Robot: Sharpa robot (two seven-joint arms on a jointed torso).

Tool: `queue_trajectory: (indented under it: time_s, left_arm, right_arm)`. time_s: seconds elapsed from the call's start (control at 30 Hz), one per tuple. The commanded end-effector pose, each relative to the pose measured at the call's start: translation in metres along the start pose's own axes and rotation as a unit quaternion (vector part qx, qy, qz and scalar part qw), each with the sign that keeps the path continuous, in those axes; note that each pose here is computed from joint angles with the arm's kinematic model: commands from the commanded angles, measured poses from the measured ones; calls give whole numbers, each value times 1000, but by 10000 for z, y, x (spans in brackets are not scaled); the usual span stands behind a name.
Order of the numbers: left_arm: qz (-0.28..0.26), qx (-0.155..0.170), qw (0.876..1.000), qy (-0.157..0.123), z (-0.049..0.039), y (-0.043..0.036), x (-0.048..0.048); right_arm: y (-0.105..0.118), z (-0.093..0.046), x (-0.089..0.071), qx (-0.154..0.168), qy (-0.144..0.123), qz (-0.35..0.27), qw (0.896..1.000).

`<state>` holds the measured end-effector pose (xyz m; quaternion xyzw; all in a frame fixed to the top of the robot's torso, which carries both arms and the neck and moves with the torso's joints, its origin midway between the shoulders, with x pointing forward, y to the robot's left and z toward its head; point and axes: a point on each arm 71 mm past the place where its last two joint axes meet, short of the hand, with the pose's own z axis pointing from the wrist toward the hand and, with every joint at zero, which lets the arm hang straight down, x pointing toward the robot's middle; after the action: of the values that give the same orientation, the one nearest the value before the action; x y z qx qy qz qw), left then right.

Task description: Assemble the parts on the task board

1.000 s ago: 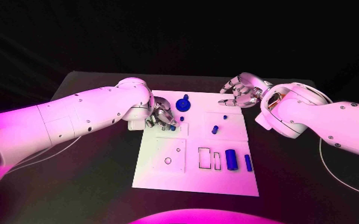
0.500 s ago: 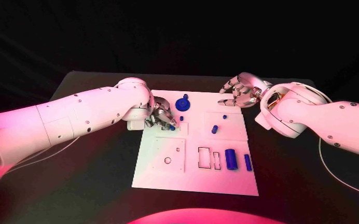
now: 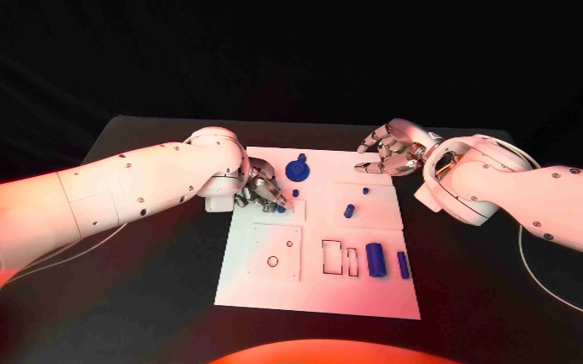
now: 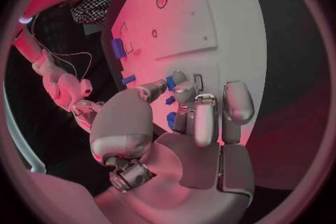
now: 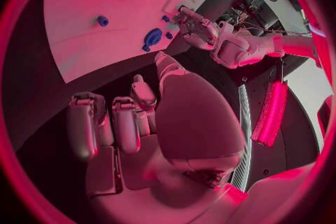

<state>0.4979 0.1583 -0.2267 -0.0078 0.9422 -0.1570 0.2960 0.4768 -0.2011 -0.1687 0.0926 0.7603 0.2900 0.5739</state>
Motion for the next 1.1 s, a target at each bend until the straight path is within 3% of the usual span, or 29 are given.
queue_trajectory:
  time_s: [0.03, 0.4, 0.73, 0.9, 1.1]
  left_arm:
    - [4, 0, 1000, -5, -13, -5, -2]
    - [-8, 13, 1000, -19, -110, -20, -62]
    - [-51, 41, 998, -26, -260, -63, -163]
    - [-72, 42, 995, -50, -362, 9, -320]
    - [-103, 32, 989, -97, -444, 142, -612]
  right_arm:
    - [6, 0, 10, -6, 4, -6, 1000]
    - [-10, 7, 10, -4, 2, -6, 1000]
    - [-29, 14, 8, -2, 1, -6, 1000]
    - [-40, 13, 3, 0, 0, -6, 1000]
    - [-52, 10, -8, 0, -4, -5, 1000]
